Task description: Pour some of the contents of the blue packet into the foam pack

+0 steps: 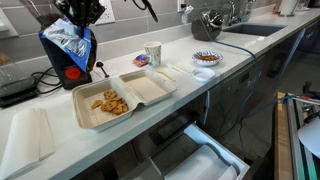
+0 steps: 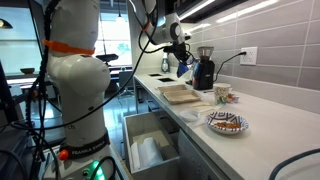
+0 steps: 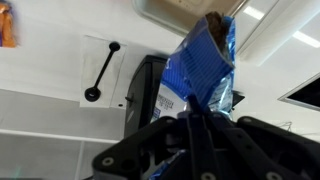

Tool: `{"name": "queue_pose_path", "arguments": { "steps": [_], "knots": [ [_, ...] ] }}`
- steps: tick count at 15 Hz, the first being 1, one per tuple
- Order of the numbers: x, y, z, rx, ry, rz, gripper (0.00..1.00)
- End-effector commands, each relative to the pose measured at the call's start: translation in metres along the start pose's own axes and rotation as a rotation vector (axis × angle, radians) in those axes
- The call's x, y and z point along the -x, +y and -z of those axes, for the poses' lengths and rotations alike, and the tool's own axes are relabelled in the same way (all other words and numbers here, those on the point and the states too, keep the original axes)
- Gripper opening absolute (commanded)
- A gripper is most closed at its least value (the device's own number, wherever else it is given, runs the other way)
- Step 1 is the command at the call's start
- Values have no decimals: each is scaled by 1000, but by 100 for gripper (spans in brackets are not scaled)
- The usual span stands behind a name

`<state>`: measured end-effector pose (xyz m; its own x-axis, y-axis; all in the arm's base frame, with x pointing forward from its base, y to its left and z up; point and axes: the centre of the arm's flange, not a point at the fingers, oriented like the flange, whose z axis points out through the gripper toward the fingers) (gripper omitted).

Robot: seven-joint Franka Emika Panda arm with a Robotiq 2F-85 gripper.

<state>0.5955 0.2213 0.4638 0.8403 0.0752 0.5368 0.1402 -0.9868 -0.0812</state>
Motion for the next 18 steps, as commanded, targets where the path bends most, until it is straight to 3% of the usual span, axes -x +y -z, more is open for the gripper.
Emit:
{"name": "queue_pose_path", "arguments": {
  "steps": [1, 7, 11, 18],
  "knots": [
    [4, 16, 5, -65, -28, -58, 0],
    [1, 31, 3, -126, -112, -154, 0],
    [5, 41, 5, -128, -250, -207, 0],
    [18, 56, 25, -58, -497, -279, 0]
  ]
}}
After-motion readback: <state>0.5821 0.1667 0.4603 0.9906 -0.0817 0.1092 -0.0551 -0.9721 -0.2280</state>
